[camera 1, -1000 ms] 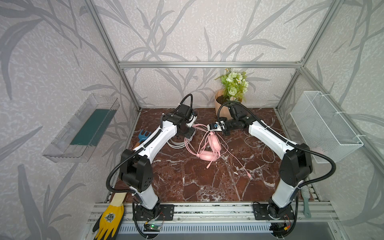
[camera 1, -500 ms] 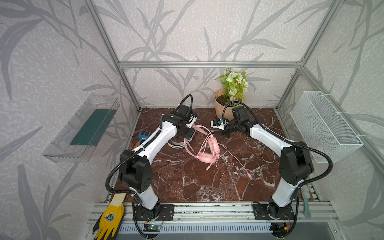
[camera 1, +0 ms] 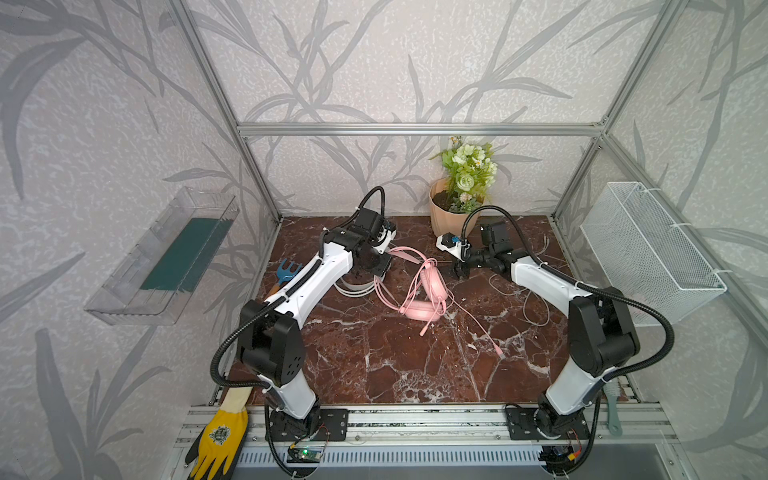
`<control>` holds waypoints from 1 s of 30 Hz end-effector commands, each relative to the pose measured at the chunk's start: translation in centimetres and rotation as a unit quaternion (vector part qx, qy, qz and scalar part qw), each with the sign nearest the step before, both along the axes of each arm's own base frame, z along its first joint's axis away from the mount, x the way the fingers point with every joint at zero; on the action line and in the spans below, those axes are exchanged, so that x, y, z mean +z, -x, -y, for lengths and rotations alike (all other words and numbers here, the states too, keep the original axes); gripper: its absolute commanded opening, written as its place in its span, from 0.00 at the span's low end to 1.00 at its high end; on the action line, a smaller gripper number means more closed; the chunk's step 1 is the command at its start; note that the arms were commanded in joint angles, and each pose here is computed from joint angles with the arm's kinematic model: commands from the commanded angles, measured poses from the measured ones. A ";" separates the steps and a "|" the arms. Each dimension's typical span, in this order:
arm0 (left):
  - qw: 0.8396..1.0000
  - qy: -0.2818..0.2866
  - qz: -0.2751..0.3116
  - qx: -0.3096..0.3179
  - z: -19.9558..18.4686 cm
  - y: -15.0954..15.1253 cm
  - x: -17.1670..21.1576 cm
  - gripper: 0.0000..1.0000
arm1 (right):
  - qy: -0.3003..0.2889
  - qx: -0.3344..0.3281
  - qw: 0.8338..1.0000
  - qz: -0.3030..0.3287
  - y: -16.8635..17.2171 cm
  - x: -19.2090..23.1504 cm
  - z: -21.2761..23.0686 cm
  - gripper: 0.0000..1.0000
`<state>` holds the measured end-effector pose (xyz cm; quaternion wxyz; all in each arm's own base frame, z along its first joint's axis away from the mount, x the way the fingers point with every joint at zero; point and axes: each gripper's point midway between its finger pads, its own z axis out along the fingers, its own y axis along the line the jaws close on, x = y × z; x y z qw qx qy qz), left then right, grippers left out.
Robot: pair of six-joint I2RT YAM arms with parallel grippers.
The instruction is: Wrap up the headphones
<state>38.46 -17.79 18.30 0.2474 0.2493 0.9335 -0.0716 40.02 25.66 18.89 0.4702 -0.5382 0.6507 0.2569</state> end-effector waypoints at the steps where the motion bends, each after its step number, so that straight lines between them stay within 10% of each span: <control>1: 0.998 0.050 0.025 -0.004 0.9 0.2 2.7 0.00 | -0.040 -0.027 0.999 0.008 -0.2 2.6 0.3 0.72; 30: 0.989 0.147 0.020 0.025 1.4 -1.1 4.7 0.00 | -0.121 -0.150 0.965 -0.180 3.3 -1.7 5.0 0.86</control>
